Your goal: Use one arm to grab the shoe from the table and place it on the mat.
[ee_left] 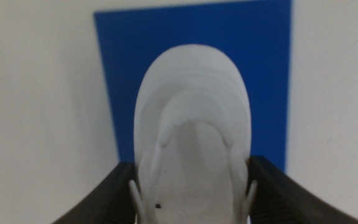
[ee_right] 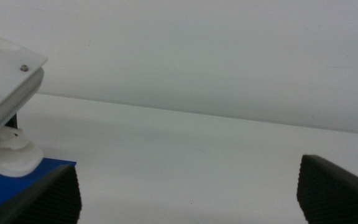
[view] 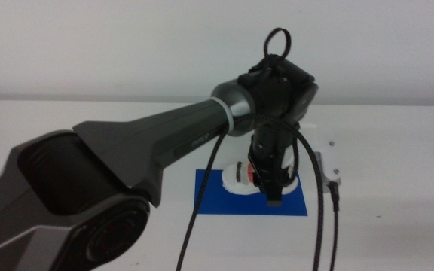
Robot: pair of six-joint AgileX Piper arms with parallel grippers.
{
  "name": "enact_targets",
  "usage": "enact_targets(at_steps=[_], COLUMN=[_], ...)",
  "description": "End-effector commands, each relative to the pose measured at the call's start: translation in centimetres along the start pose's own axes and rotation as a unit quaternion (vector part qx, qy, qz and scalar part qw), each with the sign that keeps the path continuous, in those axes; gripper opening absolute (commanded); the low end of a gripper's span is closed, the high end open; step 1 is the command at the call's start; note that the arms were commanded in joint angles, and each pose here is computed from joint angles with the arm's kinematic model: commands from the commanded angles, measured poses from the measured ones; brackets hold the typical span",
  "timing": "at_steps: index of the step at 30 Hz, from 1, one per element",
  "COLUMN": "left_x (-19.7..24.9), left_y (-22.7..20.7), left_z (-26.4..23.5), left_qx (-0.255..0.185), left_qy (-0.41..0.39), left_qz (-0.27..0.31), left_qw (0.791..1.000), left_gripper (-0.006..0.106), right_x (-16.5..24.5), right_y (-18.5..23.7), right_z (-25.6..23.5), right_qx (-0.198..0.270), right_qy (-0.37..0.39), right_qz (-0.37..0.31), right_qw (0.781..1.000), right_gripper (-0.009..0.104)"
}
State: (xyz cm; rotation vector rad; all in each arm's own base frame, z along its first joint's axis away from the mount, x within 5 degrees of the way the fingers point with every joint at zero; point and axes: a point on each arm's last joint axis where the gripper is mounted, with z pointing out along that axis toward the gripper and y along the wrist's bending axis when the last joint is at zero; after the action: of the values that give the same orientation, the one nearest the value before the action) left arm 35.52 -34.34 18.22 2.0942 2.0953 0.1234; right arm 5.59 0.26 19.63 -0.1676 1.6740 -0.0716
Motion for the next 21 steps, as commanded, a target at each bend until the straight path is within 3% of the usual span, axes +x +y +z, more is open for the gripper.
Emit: enact_targets(at_steps=[1,21], left_x=[1.2,1.7], left_y=[0.0,0.2], left_z=[0.3,2.4], left_qx=[0.034,0.057], left_qy=[0.038,0.044], left_qz=[-0.013,-0.018], left_qw=[0.999,0.997], left_gripper=[0.000,0.000], right_x=[1.2,1.2], right_y=[0.2,0.2], right_z=[0.0,0.0], right_qx=[0.001,0.001], right_qy=[-0.001,-0.001], right_qz=[-0.002,-0.002], right_qw=[1.000,1.000], right_gripper=[0.093,0.093])
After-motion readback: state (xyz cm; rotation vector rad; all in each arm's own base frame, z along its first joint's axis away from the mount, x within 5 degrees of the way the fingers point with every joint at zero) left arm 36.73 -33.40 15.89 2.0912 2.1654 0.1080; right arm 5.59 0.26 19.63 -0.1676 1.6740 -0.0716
